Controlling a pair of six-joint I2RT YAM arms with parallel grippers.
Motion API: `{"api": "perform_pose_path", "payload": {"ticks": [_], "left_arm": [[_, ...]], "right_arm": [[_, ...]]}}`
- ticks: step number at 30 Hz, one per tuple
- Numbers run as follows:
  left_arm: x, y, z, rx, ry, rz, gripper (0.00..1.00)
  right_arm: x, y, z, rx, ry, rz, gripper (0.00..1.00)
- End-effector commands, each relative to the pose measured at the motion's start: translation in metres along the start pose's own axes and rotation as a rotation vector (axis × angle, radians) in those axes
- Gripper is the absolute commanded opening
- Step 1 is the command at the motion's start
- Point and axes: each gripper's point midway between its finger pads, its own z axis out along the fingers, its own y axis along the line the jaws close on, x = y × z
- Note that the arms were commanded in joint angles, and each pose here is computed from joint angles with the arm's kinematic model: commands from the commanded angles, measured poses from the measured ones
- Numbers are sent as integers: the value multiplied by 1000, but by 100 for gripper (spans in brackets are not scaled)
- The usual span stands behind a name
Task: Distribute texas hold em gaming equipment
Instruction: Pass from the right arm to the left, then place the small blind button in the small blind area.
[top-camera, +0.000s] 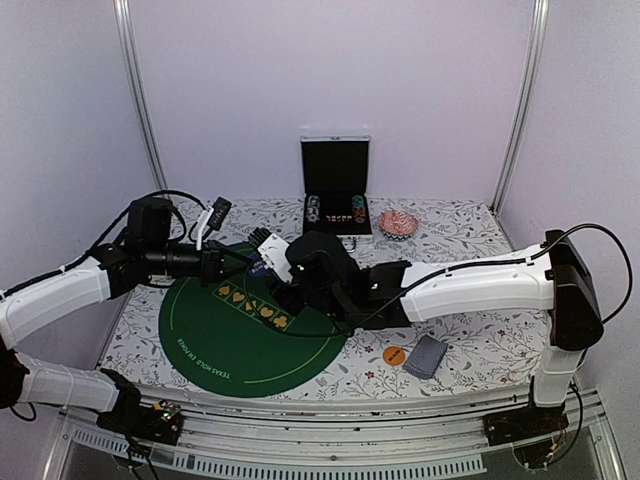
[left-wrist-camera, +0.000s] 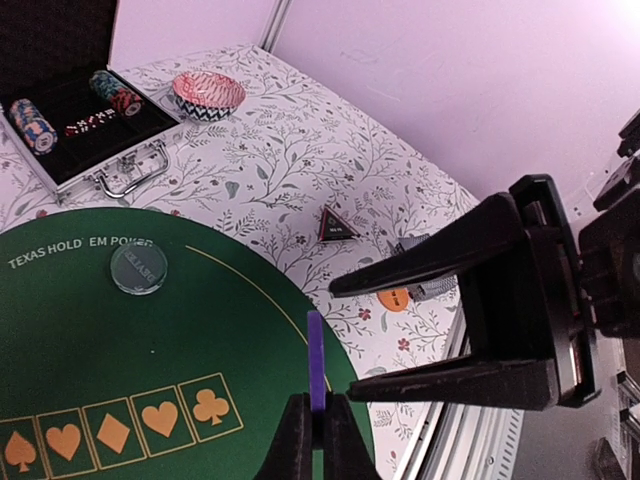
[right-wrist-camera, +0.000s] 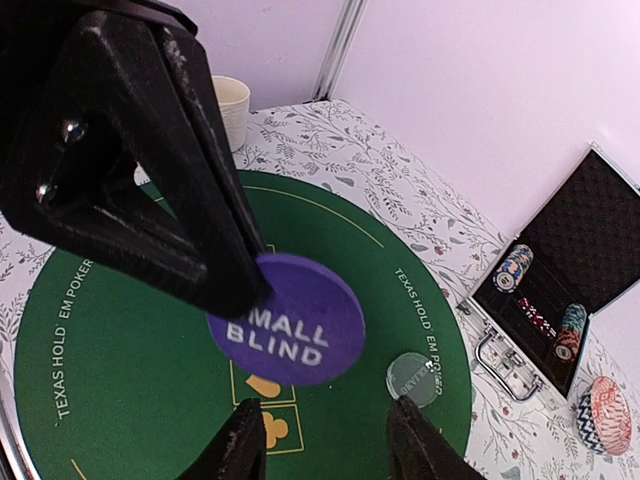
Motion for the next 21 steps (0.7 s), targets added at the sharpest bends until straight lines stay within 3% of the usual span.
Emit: {"api": "perform_pose_path", "payload": {"ticks": [1, 8, 16, 21], "left_arm": [[-10, 12, -6, -87, -30, 28, 0], [-11, 39, -12, -196, -38, -21, 0], [-9, 69, -17, -280, -53, -136, 0], [-5, 93, -13, -324, -55, -259, 0]], "right_arm": [[-19, -34, -34, 66, -46, 65, 46], [-5, -96, -68, 29, -52, 308, 58], [19, -133, -99, -38, -61, 502, 97], [27, -140, -113, -20, -66, 520, 99]]}}
